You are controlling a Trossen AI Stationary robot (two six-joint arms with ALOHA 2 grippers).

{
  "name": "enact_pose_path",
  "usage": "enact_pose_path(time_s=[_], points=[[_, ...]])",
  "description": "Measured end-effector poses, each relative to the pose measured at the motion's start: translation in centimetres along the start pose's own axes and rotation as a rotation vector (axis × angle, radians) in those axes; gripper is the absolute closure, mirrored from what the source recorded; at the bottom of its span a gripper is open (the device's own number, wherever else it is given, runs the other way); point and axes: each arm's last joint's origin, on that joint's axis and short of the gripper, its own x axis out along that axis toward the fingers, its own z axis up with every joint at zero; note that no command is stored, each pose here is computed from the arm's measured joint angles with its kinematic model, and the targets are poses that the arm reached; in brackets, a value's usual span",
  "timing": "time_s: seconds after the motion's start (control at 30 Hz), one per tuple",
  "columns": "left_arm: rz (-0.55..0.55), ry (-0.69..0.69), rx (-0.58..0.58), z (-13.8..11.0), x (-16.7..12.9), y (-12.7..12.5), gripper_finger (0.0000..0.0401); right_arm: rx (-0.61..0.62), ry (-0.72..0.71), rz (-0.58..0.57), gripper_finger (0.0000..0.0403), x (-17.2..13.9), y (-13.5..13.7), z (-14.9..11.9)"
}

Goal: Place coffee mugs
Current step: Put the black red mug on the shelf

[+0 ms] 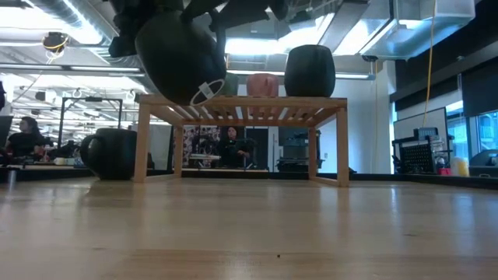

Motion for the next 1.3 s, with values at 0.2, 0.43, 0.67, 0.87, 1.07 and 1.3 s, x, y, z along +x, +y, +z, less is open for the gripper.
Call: enact_pose_path(time_s=[0.2, 0.43, 0.67, 0.87, 1.07, 1.3], points=[[0.003, -0.004, -0.001, 0.0, 0.0, 0.0, 0.0391, 0.009, 0.001, -0.021, 0.0243, 0.5, -0.8, 0.2], [0.009, -0.012, -0.006, 0.1, 0.0, 0.0, 0.0391, -0.007, 0.004, -0.024, 0.0329, 0.8, -1.1, 0.3], [0.004, -0.01, 0.01, 0.1, 0.0, 0.0, 0.0356, -0.04, 0.007, -0.018, 0.0359, 0.7, -1.0, 0.2], [-0.011, -0.013, 0.024, 0.0, -0.3, 0.1, 0.0324, -0.044, 0.009, -0.021, 0.0359, 0.7, -1.0, 0.2], [-0.107, -0.048, 0.011, -0.2, -3.3, 0.9, 0.032, -0.056, 0.0, -0.035, 0.0359, -0.4, -0.6, 0.3], [-0.254, -0.159, 0.083, -0.9, -8.1, 3.0, 0.0321, 0.035, -0.052, -0.09, 0.0359, -2.6, -1.3, 1.6]])
